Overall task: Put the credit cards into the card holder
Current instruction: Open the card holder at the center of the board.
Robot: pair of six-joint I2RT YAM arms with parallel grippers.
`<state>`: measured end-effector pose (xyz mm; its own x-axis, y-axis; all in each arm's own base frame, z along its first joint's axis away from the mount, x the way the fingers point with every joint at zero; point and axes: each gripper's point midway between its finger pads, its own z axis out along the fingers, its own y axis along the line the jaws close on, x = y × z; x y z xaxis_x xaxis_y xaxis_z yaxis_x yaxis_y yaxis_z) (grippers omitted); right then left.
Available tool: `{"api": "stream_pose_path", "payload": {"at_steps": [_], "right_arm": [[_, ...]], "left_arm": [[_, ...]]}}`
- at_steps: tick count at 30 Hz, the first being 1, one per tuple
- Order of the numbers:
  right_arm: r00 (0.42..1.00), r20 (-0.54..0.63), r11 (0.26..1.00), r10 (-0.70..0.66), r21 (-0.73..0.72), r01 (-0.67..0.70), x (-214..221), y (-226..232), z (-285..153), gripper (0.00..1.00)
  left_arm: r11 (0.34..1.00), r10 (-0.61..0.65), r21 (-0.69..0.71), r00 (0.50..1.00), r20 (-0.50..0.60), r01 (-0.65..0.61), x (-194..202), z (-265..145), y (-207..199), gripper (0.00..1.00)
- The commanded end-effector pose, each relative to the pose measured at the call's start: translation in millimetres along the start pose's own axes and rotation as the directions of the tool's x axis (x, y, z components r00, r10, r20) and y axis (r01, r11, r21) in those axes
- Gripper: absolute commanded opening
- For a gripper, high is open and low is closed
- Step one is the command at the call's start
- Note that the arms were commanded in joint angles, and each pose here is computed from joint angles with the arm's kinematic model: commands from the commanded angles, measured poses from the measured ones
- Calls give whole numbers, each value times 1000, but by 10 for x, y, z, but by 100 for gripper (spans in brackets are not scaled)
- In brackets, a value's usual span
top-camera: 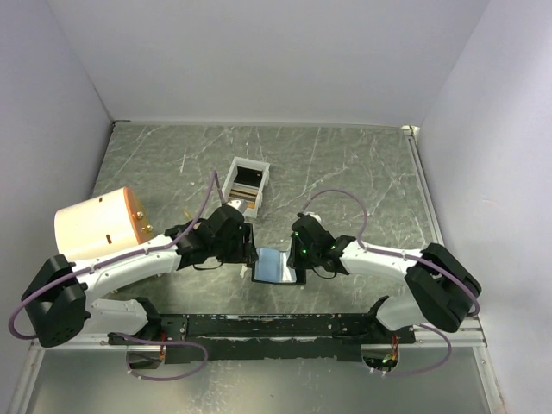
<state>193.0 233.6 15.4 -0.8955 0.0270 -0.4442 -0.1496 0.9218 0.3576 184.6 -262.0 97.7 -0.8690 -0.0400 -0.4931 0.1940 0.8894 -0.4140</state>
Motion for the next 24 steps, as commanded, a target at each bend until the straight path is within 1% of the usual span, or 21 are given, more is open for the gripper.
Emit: {"api": "stream_pose_path", "payload": {"at_steps": [1,4,6,12,18,20,24], "right_arm": [[1000,19,1000,11,24,-11,49,-167,41,11],[1000,17,1000,20,11,-20,91,-189,55,11],[1000,15,1000,26,9,-26,106,-200,62,11],[999,7,999,43,24,-43,119,-267,82,11],[998,15,998,55,-9,-55,112,-257,60,11],[998,16,998,58,-13,-58,110,-255,61,11],[998,7,998,60,-21,-60,148,-255,70,11]], "left_arm": [[996,2,94,1000,-27,0,3,110,-46,63],[983,-28,183,998,-51,37,36,167,-94,64],[976,-39,210,997,-61,51,53,193,-113,64],[987,-41,150,996,-85,53,121,333,32,67],[984,-63,161,994,-84,76,149,457,48,68],[985,-68,150,993,-95,82,182,514,75,67],[982,-76,163,992,-100,92,190,555,50,60]]}}
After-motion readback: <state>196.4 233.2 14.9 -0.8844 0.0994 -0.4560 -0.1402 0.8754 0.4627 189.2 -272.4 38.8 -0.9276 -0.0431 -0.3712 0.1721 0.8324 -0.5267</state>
